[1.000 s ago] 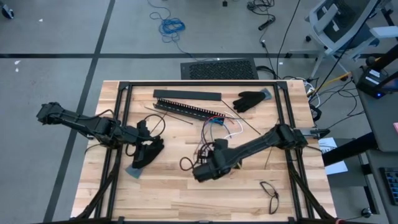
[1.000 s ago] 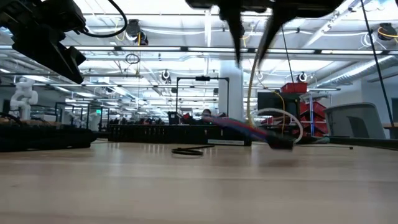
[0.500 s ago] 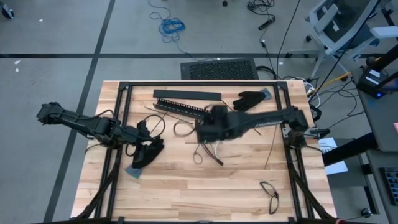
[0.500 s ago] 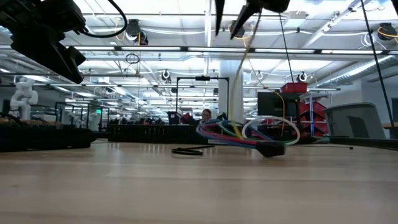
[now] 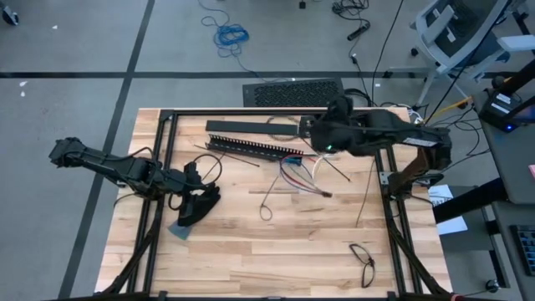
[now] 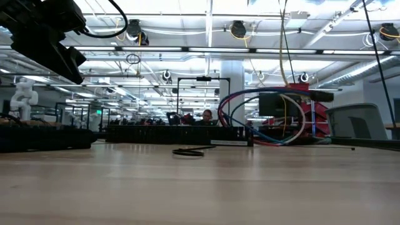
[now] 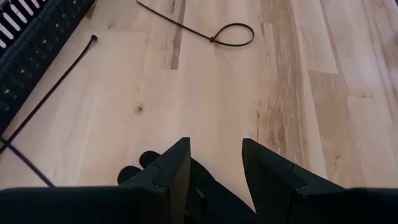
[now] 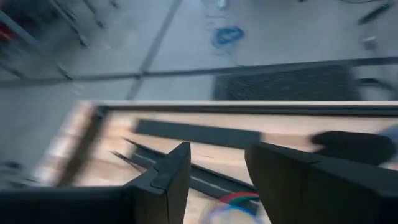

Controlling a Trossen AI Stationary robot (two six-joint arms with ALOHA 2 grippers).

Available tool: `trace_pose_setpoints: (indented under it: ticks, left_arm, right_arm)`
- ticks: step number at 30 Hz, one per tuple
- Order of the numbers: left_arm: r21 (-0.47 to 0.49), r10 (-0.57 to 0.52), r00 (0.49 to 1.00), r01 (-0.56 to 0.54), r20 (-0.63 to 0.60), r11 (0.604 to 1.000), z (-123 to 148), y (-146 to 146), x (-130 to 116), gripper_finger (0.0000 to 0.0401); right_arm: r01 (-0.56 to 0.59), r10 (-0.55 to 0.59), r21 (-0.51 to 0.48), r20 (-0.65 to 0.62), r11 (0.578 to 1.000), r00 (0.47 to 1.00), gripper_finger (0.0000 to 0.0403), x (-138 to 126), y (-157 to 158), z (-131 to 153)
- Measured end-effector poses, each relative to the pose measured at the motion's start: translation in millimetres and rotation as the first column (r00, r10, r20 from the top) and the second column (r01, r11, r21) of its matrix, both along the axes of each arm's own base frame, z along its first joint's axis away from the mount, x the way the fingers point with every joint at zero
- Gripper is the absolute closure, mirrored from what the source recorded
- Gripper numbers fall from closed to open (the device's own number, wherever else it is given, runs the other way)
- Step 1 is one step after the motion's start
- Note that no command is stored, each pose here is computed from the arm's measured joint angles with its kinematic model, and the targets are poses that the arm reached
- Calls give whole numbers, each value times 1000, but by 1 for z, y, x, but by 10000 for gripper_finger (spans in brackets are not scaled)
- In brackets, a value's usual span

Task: Ziptie cables
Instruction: Wrap the cable wires using a zip tie

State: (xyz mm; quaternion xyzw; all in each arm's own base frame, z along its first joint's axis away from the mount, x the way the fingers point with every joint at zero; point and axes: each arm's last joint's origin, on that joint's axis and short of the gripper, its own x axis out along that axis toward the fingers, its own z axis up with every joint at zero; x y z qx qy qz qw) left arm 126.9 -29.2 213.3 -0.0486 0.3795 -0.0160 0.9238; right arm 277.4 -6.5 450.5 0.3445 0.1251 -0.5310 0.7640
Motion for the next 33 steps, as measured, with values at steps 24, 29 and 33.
trace_pose_setpoints:
  ticks: [24,29,33]
  left_arm:
    - [4,6,1000,-6,-2,1000,0,0,0,259]
    - [4,6,1000,-6,-1,1000,0,0,0,259]
    - [0,3,1000,-3,1,1000,0,0,0,259]
  right_arm:
    - [-251,639,720,-333,647,693,221,52,100,-110]
    - [-72,598,766,-436,639,673,233,34,137,-146]
    - [12,478,719,-474,695,740,233,29,149,-170]
